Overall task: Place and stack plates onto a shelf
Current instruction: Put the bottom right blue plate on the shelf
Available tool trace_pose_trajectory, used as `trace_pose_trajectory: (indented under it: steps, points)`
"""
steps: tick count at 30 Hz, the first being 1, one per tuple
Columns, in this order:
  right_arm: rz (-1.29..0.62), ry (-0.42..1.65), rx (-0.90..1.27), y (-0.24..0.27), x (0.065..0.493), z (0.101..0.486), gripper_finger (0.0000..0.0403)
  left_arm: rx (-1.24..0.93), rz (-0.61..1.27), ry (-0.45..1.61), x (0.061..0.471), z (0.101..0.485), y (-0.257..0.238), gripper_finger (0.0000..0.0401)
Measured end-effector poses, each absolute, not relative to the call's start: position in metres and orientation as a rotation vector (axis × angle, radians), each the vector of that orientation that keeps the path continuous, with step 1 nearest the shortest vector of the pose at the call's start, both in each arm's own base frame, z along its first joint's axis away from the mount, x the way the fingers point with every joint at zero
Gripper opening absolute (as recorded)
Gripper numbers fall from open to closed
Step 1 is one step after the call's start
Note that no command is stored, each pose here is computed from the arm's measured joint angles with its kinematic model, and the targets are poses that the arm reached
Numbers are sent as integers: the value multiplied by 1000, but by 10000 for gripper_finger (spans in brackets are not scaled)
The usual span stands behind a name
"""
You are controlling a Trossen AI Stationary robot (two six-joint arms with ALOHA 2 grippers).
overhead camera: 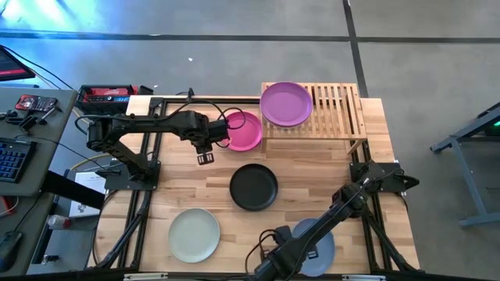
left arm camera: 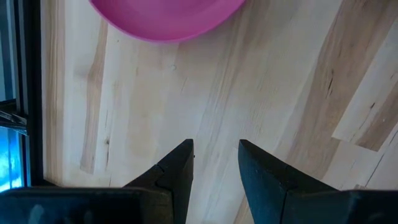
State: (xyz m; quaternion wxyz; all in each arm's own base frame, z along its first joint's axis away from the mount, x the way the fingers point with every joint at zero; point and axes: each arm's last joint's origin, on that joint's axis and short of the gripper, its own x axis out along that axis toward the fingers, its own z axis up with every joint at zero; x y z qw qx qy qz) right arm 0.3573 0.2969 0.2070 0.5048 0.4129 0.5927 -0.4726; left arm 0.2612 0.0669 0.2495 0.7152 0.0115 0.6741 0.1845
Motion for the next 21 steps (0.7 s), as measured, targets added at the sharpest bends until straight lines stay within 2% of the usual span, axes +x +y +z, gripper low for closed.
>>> trace_pose_trajectory:
  steps: [12, 21]
  points:
    - [-1123, 1234, 1081, 282, 356, 245, 0, 25, 409, 1493, 261, 250, 67, 117]
    - [-1024, 1093, 1024, 255, 363, 276, 0, 26, 408, 1493, 261, 250, 67, 117]
